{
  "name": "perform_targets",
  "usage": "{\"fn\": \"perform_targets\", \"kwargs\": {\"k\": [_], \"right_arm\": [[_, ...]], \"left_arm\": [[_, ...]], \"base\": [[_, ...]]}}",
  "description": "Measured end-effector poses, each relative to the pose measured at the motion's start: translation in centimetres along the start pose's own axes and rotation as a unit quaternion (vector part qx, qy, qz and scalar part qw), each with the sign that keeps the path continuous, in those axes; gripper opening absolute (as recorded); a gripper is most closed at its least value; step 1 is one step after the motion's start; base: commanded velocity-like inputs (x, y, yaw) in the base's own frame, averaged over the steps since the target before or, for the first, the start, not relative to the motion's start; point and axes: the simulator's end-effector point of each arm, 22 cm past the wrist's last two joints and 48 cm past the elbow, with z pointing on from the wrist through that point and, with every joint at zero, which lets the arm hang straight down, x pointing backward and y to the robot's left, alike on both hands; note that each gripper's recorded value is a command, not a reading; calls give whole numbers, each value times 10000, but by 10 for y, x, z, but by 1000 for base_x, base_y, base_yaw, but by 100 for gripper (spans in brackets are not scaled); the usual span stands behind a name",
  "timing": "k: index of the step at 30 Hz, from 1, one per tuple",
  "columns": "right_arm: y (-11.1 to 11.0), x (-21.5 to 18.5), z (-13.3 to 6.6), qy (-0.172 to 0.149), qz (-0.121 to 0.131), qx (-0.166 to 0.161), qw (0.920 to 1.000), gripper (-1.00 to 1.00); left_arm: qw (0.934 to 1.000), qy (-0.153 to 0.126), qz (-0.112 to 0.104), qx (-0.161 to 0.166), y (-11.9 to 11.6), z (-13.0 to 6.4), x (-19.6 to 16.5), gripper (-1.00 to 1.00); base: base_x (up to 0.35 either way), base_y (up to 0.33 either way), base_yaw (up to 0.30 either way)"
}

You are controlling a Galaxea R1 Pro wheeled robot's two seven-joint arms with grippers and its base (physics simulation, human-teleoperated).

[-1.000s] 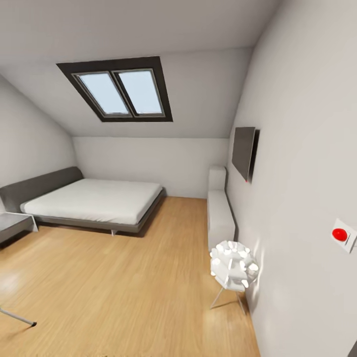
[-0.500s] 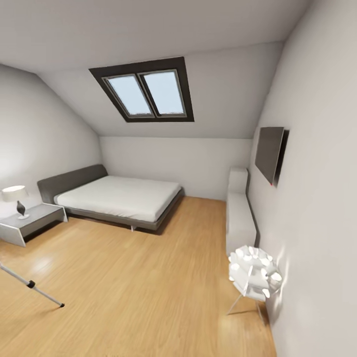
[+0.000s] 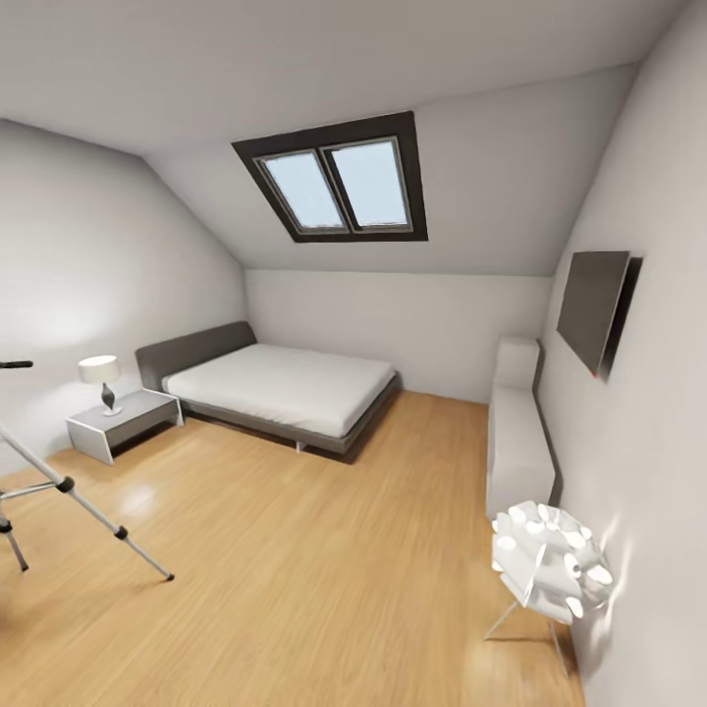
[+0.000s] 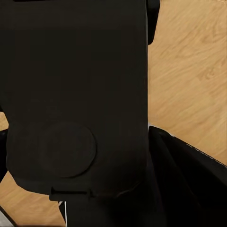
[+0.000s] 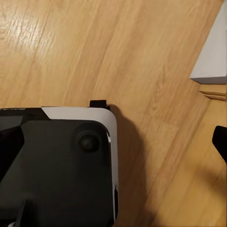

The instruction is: Attach the digital camera to the camera tripod in the bedroom.

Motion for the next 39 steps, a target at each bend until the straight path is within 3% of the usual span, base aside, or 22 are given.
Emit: {"fn": "perform_targets", "kwargs": {"k": [14, 39], "right_arm": [[0, 0, 0, -1, -81, -6, 10000, 100], [-1, -5, 0, -60, -115, -6, 9999, 100]], "left_arm": [[10000, 3, -6, -7, 0, 0, 0, -100], [10000, 22, -4, -27, 1, 0, 1, -100]], "base": [[114, 0, 251], [318, 0, 9]]}}
